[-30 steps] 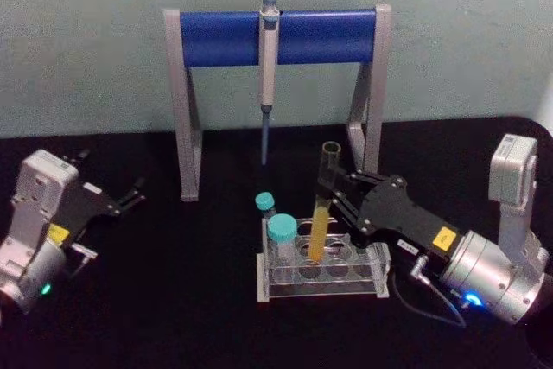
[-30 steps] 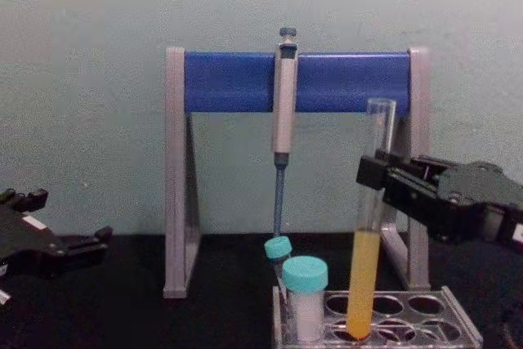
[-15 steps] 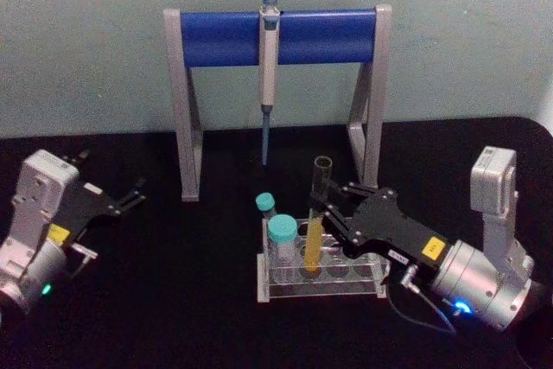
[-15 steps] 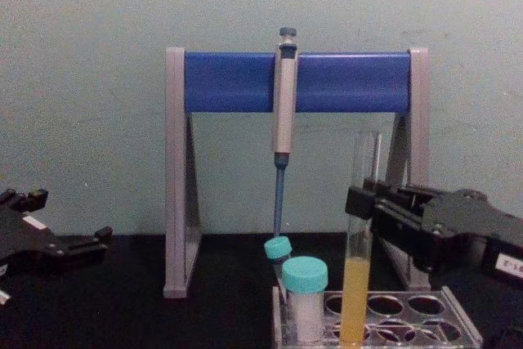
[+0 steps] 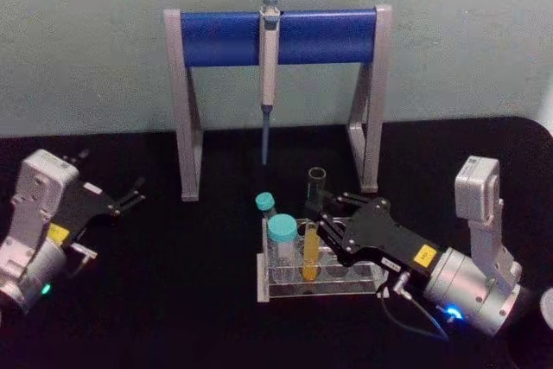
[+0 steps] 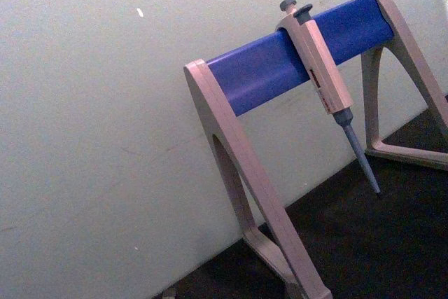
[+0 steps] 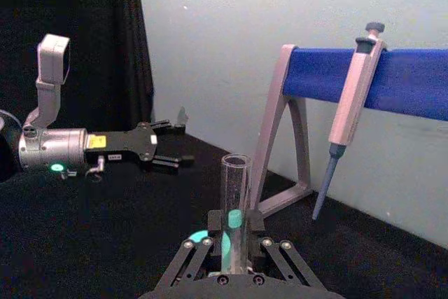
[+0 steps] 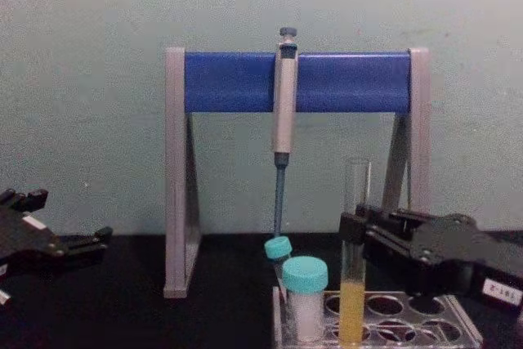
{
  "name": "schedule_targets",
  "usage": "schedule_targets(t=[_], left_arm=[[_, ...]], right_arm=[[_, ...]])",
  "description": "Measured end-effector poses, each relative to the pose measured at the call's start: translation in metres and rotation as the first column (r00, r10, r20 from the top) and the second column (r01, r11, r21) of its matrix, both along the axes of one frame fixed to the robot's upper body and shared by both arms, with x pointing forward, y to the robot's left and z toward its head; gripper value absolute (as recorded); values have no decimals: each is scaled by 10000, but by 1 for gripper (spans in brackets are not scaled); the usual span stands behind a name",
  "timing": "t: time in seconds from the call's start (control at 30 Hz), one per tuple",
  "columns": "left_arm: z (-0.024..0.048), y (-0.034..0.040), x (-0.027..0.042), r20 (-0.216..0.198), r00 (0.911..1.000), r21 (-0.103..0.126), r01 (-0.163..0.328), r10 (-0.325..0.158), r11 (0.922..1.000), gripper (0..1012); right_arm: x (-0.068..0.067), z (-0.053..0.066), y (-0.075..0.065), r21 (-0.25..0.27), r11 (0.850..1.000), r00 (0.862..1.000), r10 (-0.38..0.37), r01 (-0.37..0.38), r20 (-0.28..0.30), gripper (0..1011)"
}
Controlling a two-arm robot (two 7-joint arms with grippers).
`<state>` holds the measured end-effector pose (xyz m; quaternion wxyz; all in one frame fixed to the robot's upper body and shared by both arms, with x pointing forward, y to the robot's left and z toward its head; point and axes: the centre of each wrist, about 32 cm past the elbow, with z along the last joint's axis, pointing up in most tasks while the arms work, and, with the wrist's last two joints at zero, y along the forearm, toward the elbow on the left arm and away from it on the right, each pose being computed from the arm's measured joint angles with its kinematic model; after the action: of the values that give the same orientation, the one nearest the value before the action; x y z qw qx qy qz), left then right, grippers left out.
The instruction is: Pick up the test tube from the test tube rack, shake it, then place it back into the test tube rack.
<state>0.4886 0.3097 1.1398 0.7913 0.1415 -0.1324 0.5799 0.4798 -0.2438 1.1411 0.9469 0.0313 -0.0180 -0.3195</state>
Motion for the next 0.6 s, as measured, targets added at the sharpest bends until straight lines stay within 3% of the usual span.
schedule_targets(t=[0.6], left_arm=[[0,0,0,1,10000,0,0,0,10000,1001]], right_arm=[[2,-94,17,-11,9999,9994,-127,126,-333,227]])
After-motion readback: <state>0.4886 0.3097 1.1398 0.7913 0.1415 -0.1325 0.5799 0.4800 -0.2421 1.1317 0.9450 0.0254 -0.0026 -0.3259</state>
